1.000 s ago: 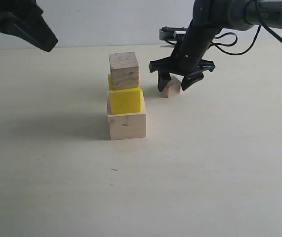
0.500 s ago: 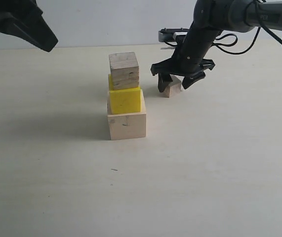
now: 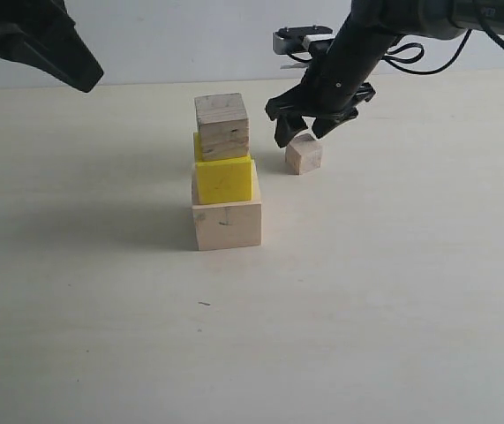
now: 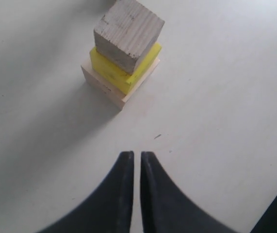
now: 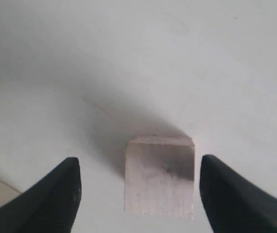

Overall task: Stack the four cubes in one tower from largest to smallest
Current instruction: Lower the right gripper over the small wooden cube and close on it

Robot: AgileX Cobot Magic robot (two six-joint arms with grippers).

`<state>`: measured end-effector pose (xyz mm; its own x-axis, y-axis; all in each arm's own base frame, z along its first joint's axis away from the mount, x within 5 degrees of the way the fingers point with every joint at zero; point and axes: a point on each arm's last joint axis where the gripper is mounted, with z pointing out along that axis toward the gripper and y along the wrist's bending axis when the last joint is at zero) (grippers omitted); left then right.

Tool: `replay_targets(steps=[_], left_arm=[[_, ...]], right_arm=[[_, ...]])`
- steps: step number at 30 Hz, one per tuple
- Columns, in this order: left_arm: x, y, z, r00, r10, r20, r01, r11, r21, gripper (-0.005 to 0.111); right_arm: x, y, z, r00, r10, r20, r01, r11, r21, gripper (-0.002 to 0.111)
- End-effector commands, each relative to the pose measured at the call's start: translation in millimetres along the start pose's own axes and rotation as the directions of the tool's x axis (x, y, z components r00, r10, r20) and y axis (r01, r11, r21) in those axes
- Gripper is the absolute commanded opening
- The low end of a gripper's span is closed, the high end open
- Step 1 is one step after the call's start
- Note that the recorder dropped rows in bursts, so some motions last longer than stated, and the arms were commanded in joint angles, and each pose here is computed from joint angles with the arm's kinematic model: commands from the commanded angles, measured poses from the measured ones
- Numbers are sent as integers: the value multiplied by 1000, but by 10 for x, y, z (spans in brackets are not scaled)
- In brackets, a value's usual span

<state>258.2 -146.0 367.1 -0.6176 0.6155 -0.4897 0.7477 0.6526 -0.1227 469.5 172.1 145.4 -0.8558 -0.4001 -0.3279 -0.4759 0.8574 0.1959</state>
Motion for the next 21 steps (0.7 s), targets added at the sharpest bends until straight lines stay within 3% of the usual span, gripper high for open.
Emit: replay_targets(steps=[1, 21], left_arm=[[-2, -7, -26, 1000, 3, 21, -3, 1000, 2, 8], [8, -18, -26, 1000, 5, 9, -6, 1000, 15, 8]], right_arm=[[-19, -10, -47, 999, -42, 18, 42, 999, 11, 64], [38, -67, 128, 998, -66, -22, 66, 997, 26, 64]])
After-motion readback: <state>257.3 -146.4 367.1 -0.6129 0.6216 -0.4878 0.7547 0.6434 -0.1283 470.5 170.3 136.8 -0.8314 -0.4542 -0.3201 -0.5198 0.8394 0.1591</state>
